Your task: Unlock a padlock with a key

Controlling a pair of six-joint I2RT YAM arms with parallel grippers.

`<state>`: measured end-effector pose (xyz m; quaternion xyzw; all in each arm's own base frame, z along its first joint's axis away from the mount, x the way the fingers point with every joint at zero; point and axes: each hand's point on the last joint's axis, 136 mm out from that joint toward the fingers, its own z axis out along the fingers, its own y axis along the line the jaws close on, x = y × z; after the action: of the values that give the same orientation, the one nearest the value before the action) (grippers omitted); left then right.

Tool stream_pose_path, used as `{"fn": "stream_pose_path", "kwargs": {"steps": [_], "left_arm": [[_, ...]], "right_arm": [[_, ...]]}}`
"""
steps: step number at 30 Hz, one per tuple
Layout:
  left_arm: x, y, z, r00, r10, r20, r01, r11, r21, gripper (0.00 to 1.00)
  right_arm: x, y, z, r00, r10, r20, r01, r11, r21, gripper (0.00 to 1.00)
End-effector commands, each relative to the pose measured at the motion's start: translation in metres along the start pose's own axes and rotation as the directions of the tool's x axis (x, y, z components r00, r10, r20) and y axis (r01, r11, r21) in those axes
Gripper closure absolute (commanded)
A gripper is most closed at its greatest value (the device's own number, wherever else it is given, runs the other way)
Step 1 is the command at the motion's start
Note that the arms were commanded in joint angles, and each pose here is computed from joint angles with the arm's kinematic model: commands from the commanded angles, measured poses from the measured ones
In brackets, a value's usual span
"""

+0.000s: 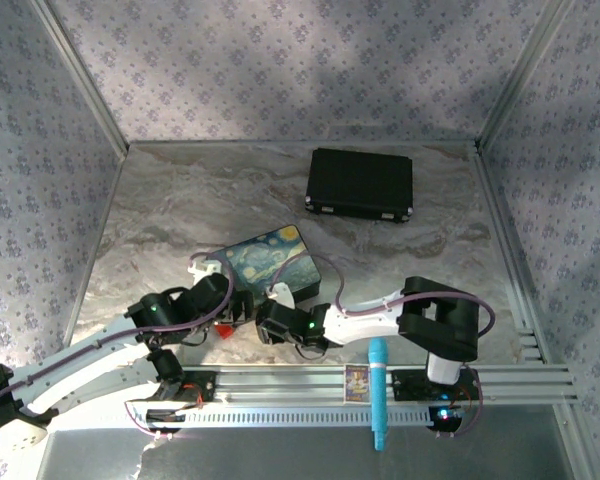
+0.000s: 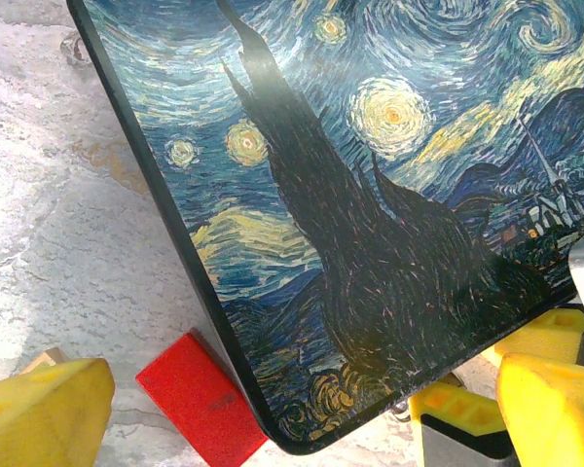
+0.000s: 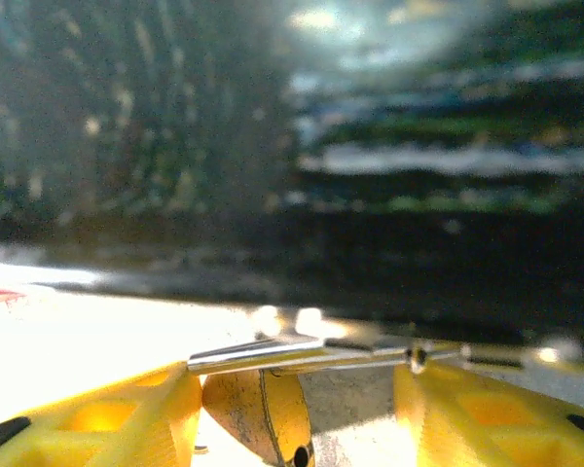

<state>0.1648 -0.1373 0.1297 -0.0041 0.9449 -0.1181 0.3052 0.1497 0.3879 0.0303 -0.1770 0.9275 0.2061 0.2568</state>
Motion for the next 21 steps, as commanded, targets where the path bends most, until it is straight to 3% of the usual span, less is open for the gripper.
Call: {"fn": "stream_pose_path", "kwargs": {"steps": [1,12,15,21], "left_arm": [[-0.005,-0.004,-0.001,1.000,-0.020,0.012,0.020,1.000,0.015,0.00],[-0.015,-0.006,-0.007,0.999,0.019,0.035,-0.019,1.000,-0.001,0.00],[-0.021,-0.008,-0.008,0.997,0.064,0.044,-0.063,0.998,-0.022,0.00],[-0.033,-0.014,-0.004,0.977,0.212,0.032,-0.209,0.974,-0.082,0.00]], "right_arm": [[0.010,-0.002,0.008,1.000,0.004,-0.026,-0.004,1.000,0.019,0.49],[0.027,-0.008,0.006,0.995,0.089,-0.042,-0.091,0.995,-0.038,0.74],[0.028,-0.012,0.004,0.992,0.121,-0.033,-0.123,0.990,-0.061,0.84],[0.032,-0.017,0.004,0.985,0.172,-0.019,-0.173,0.977,-0.127,0.93]]}}
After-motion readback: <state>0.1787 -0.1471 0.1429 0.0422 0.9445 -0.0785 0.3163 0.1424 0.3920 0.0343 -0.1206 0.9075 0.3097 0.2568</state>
